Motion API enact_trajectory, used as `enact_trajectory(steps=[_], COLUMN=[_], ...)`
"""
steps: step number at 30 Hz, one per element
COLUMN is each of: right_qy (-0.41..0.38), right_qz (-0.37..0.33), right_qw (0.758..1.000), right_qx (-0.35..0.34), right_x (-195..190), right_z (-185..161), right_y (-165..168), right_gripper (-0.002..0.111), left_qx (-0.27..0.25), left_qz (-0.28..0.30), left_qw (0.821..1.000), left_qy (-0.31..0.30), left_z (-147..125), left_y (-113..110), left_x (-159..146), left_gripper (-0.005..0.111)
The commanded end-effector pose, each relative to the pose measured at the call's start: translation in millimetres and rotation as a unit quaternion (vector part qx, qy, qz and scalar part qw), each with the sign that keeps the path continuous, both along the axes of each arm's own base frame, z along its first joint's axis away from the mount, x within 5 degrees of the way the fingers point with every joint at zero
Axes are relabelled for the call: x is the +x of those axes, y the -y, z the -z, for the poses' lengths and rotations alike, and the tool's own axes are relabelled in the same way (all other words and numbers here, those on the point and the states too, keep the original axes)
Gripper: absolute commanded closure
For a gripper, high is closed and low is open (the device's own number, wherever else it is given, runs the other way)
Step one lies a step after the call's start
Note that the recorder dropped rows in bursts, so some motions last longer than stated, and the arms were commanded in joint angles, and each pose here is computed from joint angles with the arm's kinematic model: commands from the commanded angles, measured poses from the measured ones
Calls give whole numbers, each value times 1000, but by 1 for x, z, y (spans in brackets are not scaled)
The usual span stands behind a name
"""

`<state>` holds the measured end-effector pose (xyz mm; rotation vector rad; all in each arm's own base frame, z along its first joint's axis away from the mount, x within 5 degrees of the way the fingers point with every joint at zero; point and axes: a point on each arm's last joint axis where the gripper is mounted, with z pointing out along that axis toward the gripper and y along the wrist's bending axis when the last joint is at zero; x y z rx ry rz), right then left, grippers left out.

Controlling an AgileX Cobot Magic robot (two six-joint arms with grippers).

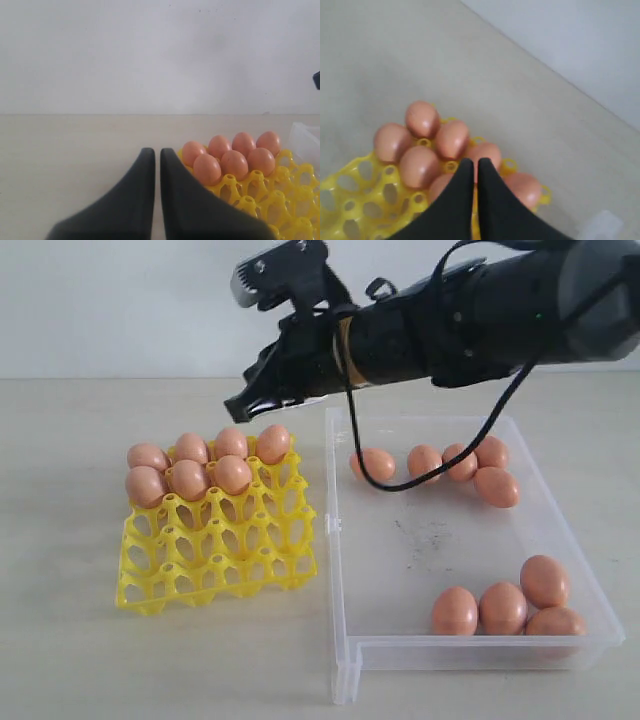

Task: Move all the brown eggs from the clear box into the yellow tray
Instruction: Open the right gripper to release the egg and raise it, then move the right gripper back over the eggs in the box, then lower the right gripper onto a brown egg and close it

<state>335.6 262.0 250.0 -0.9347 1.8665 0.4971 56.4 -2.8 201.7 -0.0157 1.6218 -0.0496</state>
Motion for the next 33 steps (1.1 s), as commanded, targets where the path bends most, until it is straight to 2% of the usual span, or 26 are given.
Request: enact_trajectory(steps=[1, 4, 6, 8, 10, 12, 14, 15, 19, 22, 24, 28, 30, 31, 33], right_qy=[4, 2, 17, 54, 99, 102, 71, 56, -68, -173, -235, -255, -243, -238, -235], right_qz=[85, 142, 188, 254, 302, 326, 317, 280, 230, 162, 146, 156, 148, 136, 124], right_qw=[996, 990, 980, 957, 921, 893, 887, 889, 914, 919, 915, 912, 916, 916, 916], right_qx=[6, -17, -64, -132, -224, -294, -328, -359, -326, -316, -293, -281, -284, -293, -301], right_x=[7, 13, 17, 19, 18, 16, 14, 14, 19, 27, 34, 45, 47, 47, 48], right_z=[-14, -3, 10, 19, 24, 25, 29, 31, 33, 38, 40, 41, 43, 45, 48], right_y=[41, 71, 91, 110, 130, 142, 147, 147, 151, 157, 161, 164, 162, 161, 160], right_gripper=[109, 109, 109, 109, 109, 109, 109, 109, 109, 109, 109, 108, 104, 100, 84], left_qx=[-3, -3, -3, -3, -3, -3, -3, -3, -3, -3, -3, -3, -3, -3, -3], left_qz=[-3, -3, -3, -3, -3, -3, -3, -3, -3, -3, -3, -3, -3, -3, -3], left_qw=[1000, 1000, 1000, 1000, 1000, 1000, 1000, 1000, 1000, 1000, 1000, 1000, 1000, 1000, 1000], left_qy=[7, 7, 7, 7, 7, 7, 7, 7, 7, 7, 7, 7, 7, 7, 7], left_z=[0, 0, 0, 0, 0, 0, 0, 0, 0, 0, 0, 0, 0, 0, 0], left_y=[0, 0, 0, 0, 0, 0, 0, 0, 0, 0, 0, 0, 0, 0, 0], left_x=[0, 0, 0, 0, 0, 0, 0, 0, 0, 0, 0, 0, 0, 0, 0], left_gripper=[103, 103, 103, 103, 103, 103, 103, 103, 103, 103, 103, 103, 103, 103, 103])
